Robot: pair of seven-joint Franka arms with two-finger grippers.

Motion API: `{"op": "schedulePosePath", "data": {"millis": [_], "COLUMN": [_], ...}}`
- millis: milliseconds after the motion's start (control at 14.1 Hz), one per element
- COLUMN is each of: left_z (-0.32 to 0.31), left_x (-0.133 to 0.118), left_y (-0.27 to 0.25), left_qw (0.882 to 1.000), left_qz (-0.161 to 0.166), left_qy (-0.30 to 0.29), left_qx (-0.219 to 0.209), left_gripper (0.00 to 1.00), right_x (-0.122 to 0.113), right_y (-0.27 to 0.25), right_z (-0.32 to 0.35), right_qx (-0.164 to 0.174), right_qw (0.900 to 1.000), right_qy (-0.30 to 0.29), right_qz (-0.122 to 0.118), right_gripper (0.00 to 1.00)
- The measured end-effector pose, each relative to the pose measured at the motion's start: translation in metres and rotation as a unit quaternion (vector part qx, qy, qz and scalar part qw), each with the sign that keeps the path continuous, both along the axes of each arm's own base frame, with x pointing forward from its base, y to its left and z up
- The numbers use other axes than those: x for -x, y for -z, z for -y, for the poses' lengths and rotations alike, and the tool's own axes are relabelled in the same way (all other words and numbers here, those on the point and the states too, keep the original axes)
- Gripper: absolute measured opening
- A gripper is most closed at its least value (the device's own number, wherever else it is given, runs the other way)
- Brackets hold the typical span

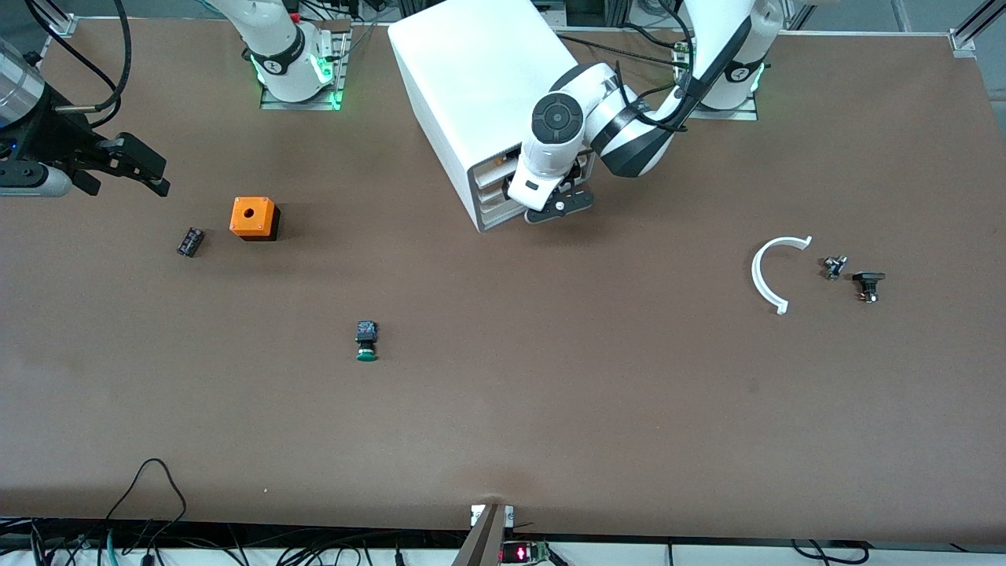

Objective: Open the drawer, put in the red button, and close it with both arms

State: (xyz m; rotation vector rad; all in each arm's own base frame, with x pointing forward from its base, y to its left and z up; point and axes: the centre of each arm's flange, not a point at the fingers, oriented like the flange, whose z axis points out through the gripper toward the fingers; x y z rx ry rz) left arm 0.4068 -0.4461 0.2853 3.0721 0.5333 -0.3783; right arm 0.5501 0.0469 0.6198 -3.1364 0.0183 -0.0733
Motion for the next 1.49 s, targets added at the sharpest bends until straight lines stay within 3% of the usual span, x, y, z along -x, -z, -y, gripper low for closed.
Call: {"op": "schedulePosePath", "data": {"millis": [213,354,709,1134,1346,1488], "left_z": [-0.009,-0.031,-0.112,-0.233,-0.295,-0.323], "left_x": [-0.012,-0.038,-0.101,-0.162,-0.18,-0.18], "left_y": [-0.009,-0.03,-0.09,-0.188,-0.227,-0.249], "left_qw": [1.0,1.0,0.998,0.986,0.978,0.974], "left_qz": [0.002,0.009,0.024,0.007,0.025,0.043], "left_qy": [-0.008,0.004,0.062,0.164,0.201,0.217], "left_qx": [-0.001,0.004,0.016,0.038,0.052,0.045], "left_gripper": [1.0,1.0,1.0,1.0,1.0,1.0], "right_x": [-0.004,-0.004,-0.005,-0.005,-0.005,-0.005], "right_y": [0.005,0.005,0.002,-0.001,-0.002,-0.002], "right_z": [-0.003,-0.003,-0.003,-0.001,-0.001,-0.001], "right_qx": [0.0,0.0,0.0,0.0,0.0,0.0], "right_qw": [1.0,1.0,1.0,1.0,1.0,1.0], "right_qy": [-0.003,-0.003,-0.011,-0.013,-0.013,-0.013], "right_qz": [-0.004,-0.005,-0.002,0.002,0.002,0.002], "right_gripper": [1.0,1.0,1.0,1.0,1.0,1.0]}}
